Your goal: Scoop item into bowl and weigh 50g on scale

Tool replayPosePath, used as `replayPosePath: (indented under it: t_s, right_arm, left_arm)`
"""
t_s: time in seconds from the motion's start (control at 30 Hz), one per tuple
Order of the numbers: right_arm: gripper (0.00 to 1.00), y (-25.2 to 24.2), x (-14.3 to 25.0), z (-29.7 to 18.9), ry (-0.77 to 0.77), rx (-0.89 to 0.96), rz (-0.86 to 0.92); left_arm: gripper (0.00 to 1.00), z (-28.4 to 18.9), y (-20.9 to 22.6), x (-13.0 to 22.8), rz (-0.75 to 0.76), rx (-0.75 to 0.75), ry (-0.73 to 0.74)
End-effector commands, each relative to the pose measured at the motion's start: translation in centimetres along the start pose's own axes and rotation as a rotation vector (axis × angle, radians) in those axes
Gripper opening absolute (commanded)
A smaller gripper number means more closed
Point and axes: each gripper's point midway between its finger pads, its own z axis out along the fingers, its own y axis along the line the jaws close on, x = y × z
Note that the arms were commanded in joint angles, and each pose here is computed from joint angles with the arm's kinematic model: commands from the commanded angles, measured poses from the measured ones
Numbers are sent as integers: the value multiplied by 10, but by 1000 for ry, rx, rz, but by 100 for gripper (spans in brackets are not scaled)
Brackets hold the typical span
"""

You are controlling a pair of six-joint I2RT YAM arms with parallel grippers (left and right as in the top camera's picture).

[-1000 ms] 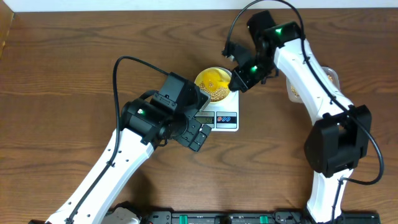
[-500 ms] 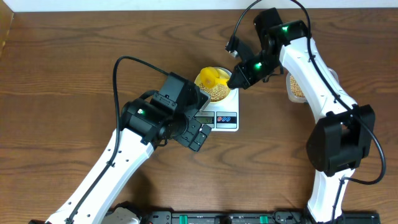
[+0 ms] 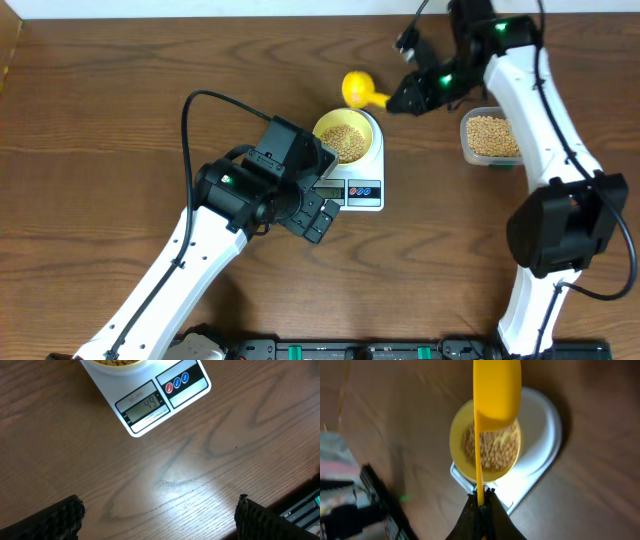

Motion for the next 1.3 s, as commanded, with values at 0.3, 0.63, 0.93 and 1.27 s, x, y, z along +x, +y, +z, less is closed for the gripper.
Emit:
replayPosePath:
  t_s: [0.3, 0.63, 0.93, 1.27]
  right_arm:
    - [1, -15, -38, -54, -177, -5, 232]
    - [1, -35, -55, -72, -273, 4, 351]
    - [1, -3, -57, -57, -236, -85, 306]
    - [1, 32, -13, -35, -39, -133, 230]
  left_arm:
    - [98, -5, 0, -4, 5, -3, -19]
    - [98, -5, 0, -4, 5, -3, -19]
    - [98, -5, 0, -4, 5, -3, -19]
    - [98, -5, 0, -3, 5, -3, -18]
